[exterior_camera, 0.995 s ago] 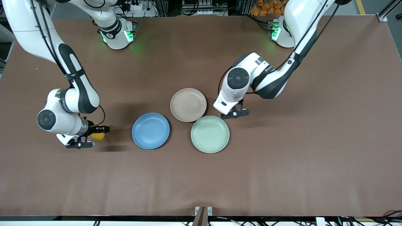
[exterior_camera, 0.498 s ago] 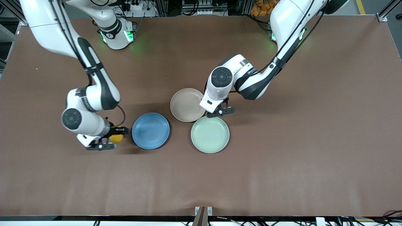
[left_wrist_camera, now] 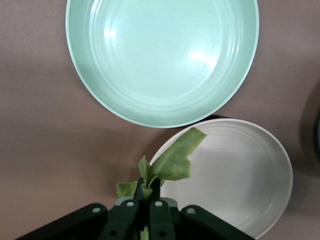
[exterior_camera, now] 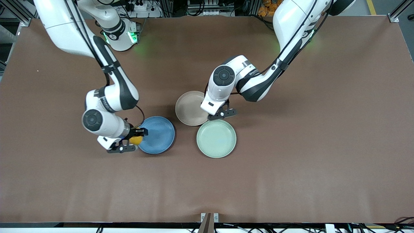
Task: Place lemon and lettuce in plates
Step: 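Lower the lemon onto the blue plate while the left gripper lowers the lettuce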
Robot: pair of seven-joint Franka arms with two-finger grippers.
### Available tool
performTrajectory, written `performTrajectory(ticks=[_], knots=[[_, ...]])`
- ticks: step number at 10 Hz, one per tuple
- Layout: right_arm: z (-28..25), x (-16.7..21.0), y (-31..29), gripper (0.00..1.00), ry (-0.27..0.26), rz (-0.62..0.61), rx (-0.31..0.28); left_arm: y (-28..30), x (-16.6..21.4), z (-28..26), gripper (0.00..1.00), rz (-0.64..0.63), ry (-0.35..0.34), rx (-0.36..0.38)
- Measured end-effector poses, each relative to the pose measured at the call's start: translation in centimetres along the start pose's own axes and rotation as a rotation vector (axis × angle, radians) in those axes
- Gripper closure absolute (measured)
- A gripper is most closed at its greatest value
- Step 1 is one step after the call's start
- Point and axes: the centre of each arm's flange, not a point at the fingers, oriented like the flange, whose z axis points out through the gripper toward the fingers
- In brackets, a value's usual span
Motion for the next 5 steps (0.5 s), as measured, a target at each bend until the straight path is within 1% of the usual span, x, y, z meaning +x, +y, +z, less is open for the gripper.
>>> performTrajectory(ticks=[3,5], knots=[[1.7,-0.4,-2.2,0.42,-0.014,-0.03,-0.003,0.2,0.5,0.7,0.96,-0.009,0.01,-0.034],[3.0,-0.5,-2.9,0.42,-0.022,-0.039,-0.004,0.8,-0.3,1.7,0.96,0.001,0.006,-0.043]])
